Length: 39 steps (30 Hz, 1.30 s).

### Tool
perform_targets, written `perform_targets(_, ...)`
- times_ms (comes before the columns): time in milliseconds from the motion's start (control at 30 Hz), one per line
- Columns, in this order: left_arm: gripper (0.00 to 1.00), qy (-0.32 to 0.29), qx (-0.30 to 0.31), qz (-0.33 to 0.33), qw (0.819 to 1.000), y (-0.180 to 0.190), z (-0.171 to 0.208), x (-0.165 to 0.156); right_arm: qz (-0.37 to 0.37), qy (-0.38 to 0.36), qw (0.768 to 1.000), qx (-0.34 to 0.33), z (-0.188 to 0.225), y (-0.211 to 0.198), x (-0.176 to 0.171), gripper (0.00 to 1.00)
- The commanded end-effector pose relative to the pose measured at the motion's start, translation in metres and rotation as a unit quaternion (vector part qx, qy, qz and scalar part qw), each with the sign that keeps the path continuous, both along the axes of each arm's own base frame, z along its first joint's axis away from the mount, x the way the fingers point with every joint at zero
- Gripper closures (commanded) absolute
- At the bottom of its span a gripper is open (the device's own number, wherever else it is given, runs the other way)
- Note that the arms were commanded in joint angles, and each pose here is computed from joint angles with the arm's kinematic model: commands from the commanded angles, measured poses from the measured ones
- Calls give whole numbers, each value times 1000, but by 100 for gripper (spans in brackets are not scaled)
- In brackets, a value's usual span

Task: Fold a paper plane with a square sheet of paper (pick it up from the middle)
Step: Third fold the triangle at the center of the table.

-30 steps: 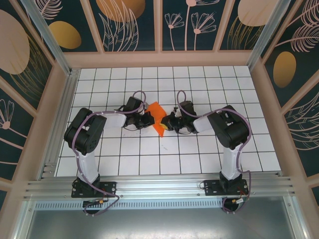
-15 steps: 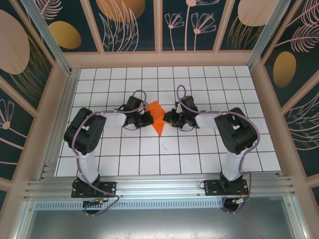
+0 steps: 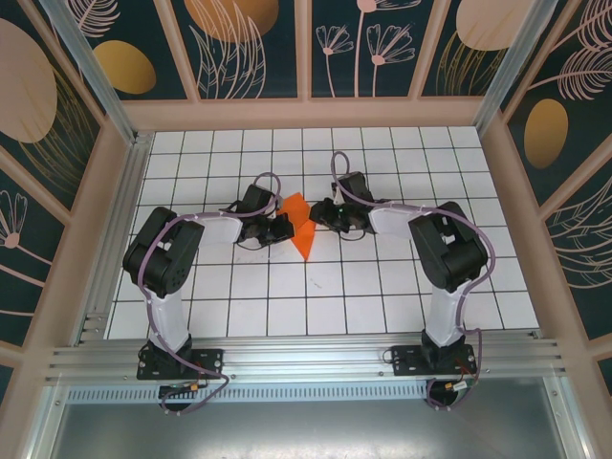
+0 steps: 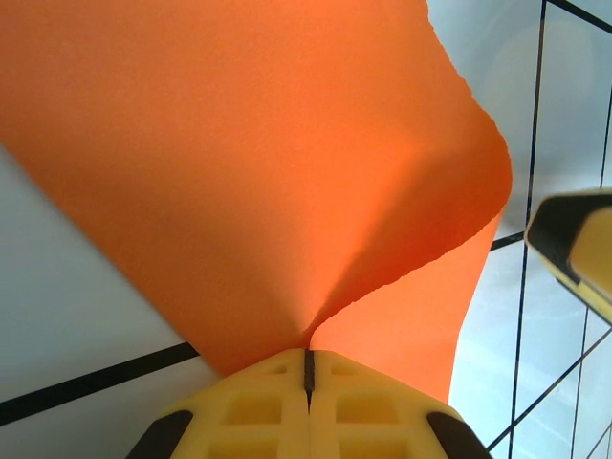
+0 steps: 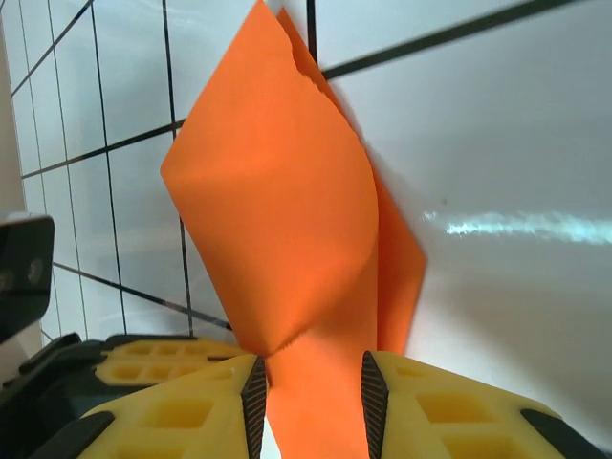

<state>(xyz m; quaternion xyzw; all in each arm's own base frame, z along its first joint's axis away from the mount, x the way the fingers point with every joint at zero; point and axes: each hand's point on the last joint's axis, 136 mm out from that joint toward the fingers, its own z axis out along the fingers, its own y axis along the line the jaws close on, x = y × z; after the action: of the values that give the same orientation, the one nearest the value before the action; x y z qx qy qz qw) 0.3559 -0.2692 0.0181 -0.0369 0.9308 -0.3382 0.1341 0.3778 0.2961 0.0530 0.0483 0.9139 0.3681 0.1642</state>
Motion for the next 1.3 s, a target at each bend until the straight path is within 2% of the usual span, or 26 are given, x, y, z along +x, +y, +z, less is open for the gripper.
perform_targets(0, 100, -11, 4, -8, 1000, -1, 3, 1, 11, 7, 1000, -27, -12, 2, 2, 65)
perform_targets(567, 100, -10, 0, -8, 1000, -3, 3, 1, 24, 22, 999, -25, -23, 13, 5, 62)
perform_targets(967, 100, -26, 7, 1, 1000, 0, 11, 7, 23, 52, 996, -64, -47, 7, 1, 57)
perform_targets(1267, 100, -41, 20, 14, 999, 5, 15, 15, 14, 64, 993, -101, -63, -4, 0, 57)
